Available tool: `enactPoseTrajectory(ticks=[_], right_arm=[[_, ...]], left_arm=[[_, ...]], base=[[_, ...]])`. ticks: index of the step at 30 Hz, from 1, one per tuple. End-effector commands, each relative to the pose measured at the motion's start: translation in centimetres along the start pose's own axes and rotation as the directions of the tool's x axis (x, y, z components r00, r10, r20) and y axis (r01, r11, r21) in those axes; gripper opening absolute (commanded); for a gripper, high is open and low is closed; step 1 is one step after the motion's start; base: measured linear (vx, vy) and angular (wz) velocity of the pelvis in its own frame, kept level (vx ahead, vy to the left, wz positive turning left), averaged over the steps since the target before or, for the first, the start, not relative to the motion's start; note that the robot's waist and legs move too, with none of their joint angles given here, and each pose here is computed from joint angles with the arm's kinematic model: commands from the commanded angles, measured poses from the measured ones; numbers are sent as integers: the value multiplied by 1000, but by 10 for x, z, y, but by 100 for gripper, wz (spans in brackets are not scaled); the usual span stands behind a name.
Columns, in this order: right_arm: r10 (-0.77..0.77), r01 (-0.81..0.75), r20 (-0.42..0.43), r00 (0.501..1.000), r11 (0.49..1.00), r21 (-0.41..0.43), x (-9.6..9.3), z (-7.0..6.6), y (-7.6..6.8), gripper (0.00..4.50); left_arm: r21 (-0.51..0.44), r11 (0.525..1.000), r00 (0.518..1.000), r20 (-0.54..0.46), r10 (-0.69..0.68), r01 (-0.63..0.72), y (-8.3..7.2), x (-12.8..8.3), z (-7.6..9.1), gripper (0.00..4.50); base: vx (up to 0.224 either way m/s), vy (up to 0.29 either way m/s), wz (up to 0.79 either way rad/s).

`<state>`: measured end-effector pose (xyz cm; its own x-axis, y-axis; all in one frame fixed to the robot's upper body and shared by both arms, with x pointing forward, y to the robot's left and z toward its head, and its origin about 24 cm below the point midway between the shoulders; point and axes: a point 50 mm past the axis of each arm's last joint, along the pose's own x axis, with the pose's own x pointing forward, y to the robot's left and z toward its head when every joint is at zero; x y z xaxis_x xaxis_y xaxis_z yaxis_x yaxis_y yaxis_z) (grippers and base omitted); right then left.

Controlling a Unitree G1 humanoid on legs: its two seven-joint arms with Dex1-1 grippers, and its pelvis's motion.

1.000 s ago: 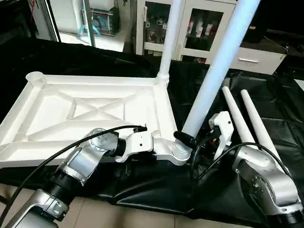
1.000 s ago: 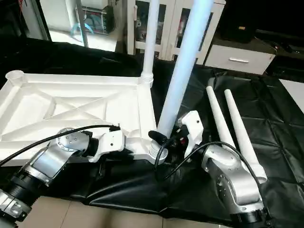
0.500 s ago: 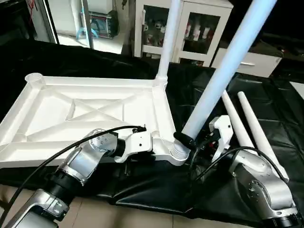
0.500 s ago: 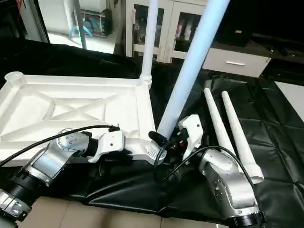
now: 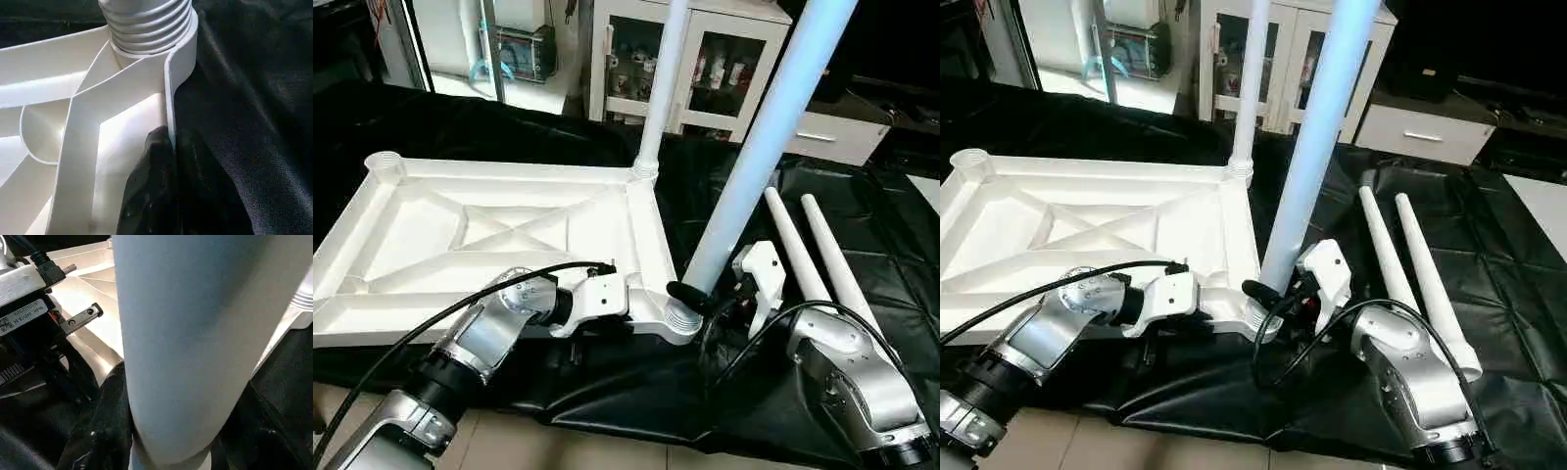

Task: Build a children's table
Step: Pick table leg

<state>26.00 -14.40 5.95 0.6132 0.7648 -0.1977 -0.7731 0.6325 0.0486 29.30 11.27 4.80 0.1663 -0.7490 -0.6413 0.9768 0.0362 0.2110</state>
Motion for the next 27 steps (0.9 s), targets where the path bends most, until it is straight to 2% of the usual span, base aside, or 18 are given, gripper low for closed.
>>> enactPoseTrajectory(ticks=[1, 6, 13, 22, 25, 27], right_arm=[[-31, 81, -320, 947, 986, 146, -18, -69, 1, 184], [-85, 146, -295, 952, 971, 191, -20, -73, -4, 184], [-113, 185, -333, 936, 963, 195, -22, -87, -5, 184], [-155, 219, -308, 939, 958, 184, -19, -83, -9, 184], [-222, 277, -295, 929, 947, 160, -15, -79, -15, 184], [-349, 399, -293, 890, 908, 130, -9, -76, -27, 184]], left_arm=[[-13, 1000, 999, -38, 5, -5, 0, -2, -8, 0], [-13, 1000, 999, -38, 6, -6, 0, -2, -9, 0], [-12, 1000, 999, -39, 5, -6, 1, -3, -9, 0], [-13, 1000, 999, -37, 9, -10, 1, -3, -8, 0], [-36, 998, 999, -22, 47, -48, 5, -3, -6, 0], [-73, 990, 993, -1, 118, -118, 13, -2, -1, 0]], base=[[0, 0, 0], [0, 0, 0], [0, 0, 0], [0, 0, 0], [0, 0, 0], [0, 0, 0]])
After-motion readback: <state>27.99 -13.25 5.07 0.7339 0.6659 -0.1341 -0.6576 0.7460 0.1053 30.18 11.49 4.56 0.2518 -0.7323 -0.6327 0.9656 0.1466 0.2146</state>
